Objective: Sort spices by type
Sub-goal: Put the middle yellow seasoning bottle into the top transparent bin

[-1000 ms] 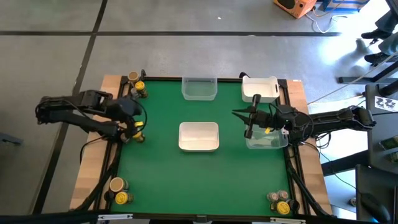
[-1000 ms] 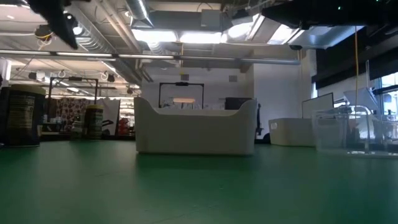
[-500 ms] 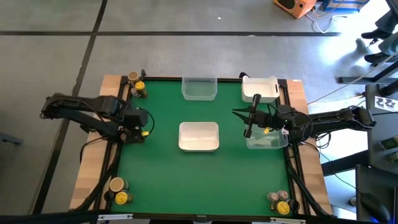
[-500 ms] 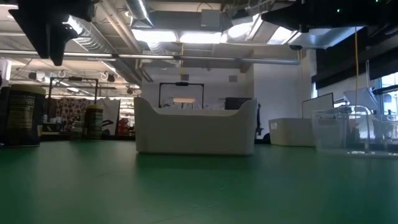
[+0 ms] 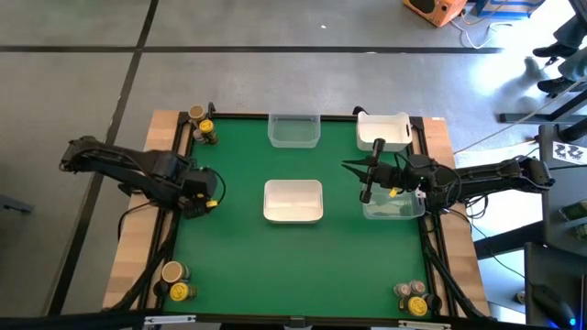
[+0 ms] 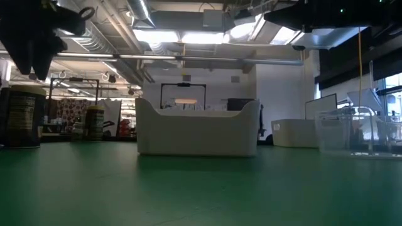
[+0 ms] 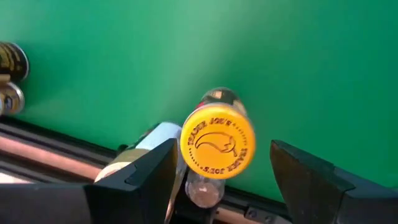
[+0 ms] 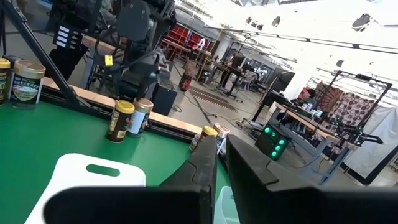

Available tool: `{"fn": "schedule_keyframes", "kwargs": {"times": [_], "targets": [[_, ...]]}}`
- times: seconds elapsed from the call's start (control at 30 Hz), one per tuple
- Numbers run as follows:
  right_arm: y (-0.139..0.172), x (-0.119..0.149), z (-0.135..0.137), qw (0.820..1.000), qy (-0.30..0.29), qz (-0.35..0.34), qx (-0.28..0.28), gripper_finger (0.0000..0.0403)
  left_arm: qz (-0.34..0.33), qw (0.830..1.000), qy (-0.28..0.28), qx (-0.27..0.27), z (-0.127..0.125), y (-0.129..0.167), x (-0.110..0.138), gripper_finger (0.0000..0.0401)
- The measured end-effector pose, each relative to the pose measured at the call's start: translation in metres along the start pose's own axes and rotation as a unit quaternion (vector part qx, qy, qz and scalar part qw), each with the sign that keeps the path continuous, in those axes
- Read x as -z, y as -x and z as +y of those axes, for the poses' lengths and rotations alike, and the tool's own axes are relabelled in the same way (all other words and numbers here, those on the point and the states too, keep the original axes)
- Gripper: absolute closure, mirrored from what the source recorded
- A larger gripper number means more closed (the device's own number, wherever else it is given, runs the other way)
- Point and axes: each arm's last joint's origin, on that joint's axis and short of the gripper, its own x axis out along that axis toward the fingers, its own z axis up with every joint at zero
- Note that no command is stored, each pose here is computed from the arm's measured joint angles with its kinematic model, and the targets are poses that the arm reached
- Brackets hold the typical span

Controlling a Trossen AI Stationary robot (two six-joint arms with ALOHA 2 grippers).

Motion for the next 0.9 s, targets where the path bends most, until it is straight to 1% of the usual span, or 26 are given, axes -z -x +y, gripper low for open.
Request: {"fn": "schedule_keyframes", "kwargs": {"times": [0.1, 0.67, 0.9], "targets": [[0.000, 0.000, 0.000, 1.000, 0.000, 0.000, 0.000, 0.0364, 0.006, 1.000, -0.006, -0.003, -0.001, -0.008, 0.001, 0.0161], [0.000, 0.000, 0.000, 1.000, 0.000, 0.000, 0.000, 0.0364, 0.014, 1.000, -0.004, -0.007, -0.002, -0.028, 0.004, 0.0160], [0.000, 0.000, 0.000, 1.000, 0.000, 0.000, 0.000, 0.0364, 0.007, 1.000, 0.007, -0.003, -0.004, -0.029, 0.002, 0.0135]]}}
